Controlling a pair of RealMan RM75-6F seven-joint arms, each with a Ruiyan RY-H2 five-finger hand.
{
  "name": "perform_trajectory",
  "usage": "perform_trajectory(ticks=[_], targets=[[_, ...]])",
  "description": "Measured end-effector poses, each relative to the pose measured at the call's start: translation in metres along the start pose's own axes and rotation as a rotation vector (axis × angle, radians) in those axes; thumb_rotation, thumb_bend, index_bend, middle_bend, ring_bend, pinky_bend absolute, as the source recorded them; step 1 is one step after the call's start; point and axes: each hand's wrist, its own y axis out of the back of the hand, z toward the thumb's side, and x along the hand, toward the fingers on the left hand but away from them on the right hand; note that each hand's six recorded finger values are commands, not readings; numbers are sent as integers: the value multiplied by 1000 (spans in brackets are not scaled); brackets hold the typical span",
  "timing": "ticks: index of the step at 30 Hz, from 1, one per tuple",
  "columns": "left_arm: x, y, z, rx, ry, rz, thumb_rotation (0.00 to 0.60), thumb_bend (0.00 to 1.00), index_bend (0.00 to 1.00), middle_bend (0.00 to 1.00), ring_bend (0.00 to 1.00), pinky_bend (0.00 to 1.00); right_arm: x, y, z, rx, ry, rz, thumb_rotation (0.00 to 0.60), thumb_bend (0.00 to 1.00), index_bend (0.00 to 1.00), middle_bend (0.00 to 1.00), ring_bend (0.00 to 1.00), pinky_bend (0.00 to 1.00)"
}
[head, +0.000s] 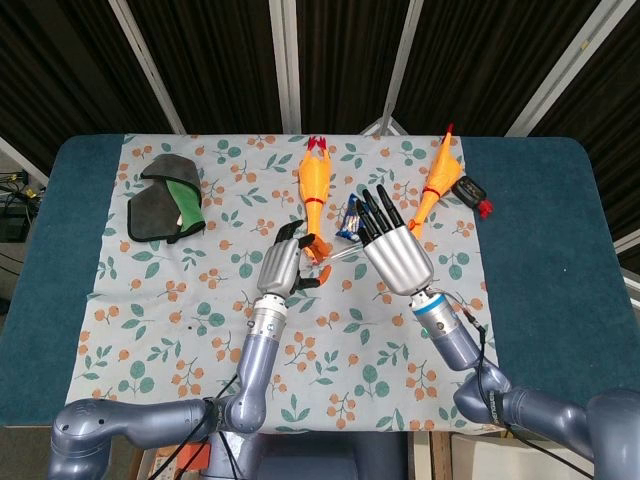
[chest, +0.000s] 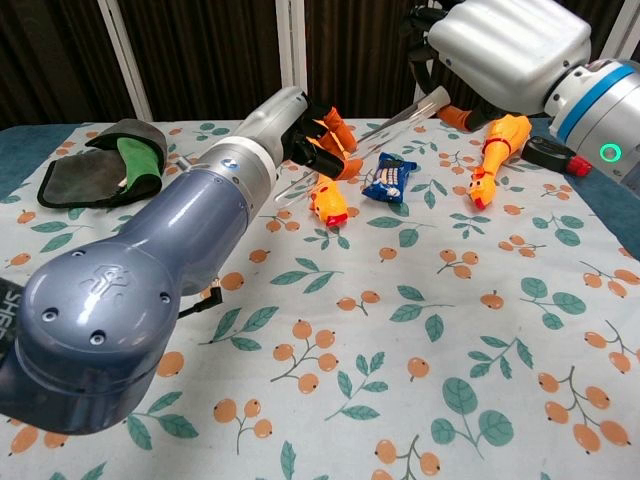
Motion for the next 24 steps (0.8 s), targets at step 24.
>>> perform_trajectory(ticks=[24], targets=[[-7,2,-11,31,-24,-13,600,848,671,543,84,0,17,-15,-17,13,-47,85,600,398,51,64,0,0]])
